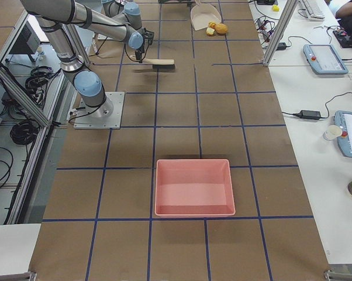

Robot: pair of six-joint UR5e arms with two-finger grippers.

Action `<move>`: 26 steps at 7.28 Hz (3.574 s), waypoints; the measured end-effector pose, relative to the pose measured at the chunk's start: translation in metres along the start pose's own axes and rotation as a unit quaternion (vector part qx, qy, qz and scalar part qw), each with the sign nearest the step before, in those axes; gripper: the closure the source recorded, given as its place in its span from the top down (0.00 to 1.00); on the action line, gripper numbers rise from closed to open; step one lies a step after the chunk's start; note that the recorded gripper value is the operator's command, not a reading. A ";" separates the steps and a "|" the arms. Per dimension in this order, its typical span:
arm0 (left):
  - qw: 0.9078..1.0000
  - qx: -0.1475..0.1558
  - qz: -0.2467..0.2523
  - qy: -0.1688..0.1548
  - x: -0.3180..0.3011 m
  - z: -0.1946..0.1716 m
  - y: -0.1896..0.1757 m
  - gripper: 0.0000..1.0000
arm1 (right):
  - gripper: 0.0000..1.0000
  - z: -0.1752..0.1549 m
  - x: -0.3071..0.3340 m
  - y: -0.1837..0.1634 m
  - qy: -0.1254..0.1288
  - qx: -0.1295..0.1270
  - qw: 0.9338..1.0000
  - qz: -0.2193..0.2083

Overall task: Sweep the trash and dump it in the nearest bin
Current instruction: 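Close the right gripper on the white brush handle and lift it, then carry the brush with the right gripper to the trash pile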

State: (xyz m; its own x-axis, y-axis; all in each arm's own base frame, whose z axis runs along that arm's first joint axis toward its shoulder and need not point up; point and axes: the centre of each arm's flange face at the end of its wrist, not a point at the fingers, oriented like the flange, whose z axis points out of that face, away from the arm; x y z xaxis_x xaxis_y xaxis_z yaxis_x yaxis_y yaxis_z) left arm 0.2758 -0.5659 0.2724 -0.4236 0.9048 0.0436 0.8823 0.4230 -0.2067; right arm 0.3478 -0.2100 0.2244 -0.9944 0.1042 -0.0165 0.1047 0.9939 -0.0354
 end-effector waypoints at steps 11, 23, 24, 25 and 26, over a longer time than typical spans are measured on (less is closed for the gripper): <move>0.999 -0.015 -0.023 0.019 0.003 0.015 -0.001 0.07 | 0.24 0.008 0.010 0.001 -0.013 0.023 1.000 -0.011; 0.996 -0.067 -0.047 0.029 0.002 0.028 -0.001 0.06 | 0.06 -0.049 -0.027 -0.155 -0.032 0.038 0.998 -0.029; 0.996 -0.071 -0.050 0.029 0.002 0.028 -0.001 0.06 | 0.06 -0.046 -0.052 -0.194 -0.036 0.041 0.998 -0.032; 0.996 -0.073 -0.053 0.028 0.002 0.027 -0.001 0.06 | 0.06 -0.042 -0.078 -0.232 -0.041 0.046 0.998 -0.034; 0.995 -0.073 -0.055 0.028 0.002 0.027 -0.002 0.06 | 0.06 -0.039 -0.102 -0.264 -0.044 0.048 0.997 -0.035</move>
State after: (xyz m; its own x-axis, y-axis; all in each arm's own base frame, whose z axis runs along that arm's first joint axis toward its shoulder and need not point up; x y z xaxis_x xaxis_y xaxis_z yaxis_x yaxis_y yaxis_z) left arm 0.2676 -0.5665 0.2463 -0.5116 0.8518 0.1126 0.8530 0.5193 -0.0526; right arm 0.4207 -0.4818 0.2746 -0.9948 0.0258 -0.0988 0.0392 0.9899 -0.1360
